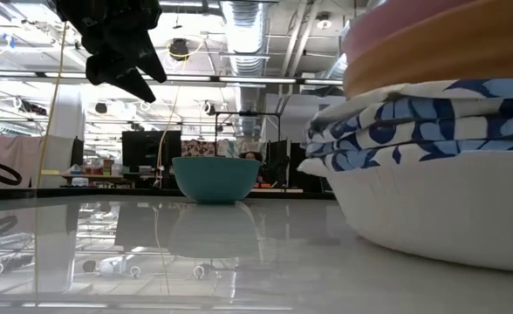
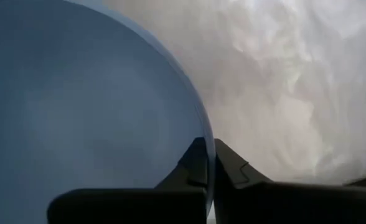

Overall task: Nest bowls inside each other
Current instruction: Stack the blue bowl on top of the pink bowl

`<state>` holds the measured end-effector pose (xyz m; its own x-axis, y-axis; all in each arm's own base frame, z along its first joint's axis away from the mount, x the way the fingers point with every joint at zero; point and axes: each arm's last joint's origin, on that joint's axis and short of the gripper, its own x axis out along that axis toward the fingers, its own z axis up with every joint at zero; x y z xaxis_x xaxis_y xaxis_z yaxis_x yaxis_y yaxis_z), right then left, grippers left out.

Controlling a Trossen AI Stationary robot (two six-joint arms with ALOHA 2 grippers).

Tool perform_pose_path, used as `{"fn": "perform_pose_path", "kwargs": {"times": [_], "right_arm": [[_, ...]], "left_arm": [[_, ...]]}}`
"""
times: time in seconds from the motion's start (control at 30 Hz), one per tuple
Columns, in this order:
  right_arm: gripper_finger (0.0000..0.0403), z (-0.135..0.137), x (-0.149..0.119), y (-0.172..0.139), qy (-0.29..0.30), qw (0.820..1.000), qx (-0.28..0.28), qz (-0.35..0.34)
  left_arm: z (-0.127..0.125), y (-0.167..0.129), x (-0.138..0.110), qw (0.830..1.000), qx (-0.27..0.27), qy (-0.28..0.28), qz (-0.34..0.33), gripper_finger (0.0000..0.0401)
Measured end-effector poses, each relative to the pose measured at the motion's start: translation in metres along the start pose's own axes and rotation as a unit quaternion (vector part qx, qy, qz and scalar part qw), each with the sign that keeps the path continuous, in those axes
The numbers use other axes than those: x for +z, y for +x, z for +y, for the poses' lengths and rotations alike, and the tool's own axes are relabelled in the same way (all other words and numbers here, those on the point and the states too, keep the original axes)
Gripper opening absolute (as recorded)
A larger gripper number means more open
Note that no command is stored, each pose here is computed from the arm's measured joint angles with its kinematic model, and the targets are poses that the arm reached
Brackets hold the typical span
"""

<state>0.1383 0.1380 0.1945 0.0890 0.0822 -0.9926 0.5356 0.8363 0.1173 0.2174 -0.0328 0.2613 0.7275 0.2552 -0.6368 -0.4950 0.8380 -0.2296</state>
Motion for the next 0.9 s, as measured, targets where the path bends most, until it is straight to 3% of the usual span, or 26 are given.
{"fn": "perform_pose_path", "kwargs": {"times": [0.23, 0.4, 0.6, 0.9], "right_arm": [[0.0011, -0.007, 0.008, 0.0, 0.17, 0.985, -0.027, -0.027], [0.0011, -0.012, 0.018, -0.005, 0.244, 0.967, -0.044, -0.058], [0.0011, -0.022, 0.038, -0.023, 0.288, 0.951, -0.058, -0.099], [0.001, -0.022, 0.075, -0.081, 0.244, 0.952, 0.012, -0.184]], "left_arm": [[0.001, 0.0, 0.0, 1.0, 0.011, 0.0, -0.008, 0.0281], [0.001, 0.0, 0.001, 1.0, 0.016, -0.005, -0.013, 0.0281], [0.001, 0.0, 0.001, 1.0, 0.02, -0.005, -0.016, 0.0281], [0.001, 0.0, 0.001, 1.0, 0.02, -0.008, -0.015, 0.0281]]}}
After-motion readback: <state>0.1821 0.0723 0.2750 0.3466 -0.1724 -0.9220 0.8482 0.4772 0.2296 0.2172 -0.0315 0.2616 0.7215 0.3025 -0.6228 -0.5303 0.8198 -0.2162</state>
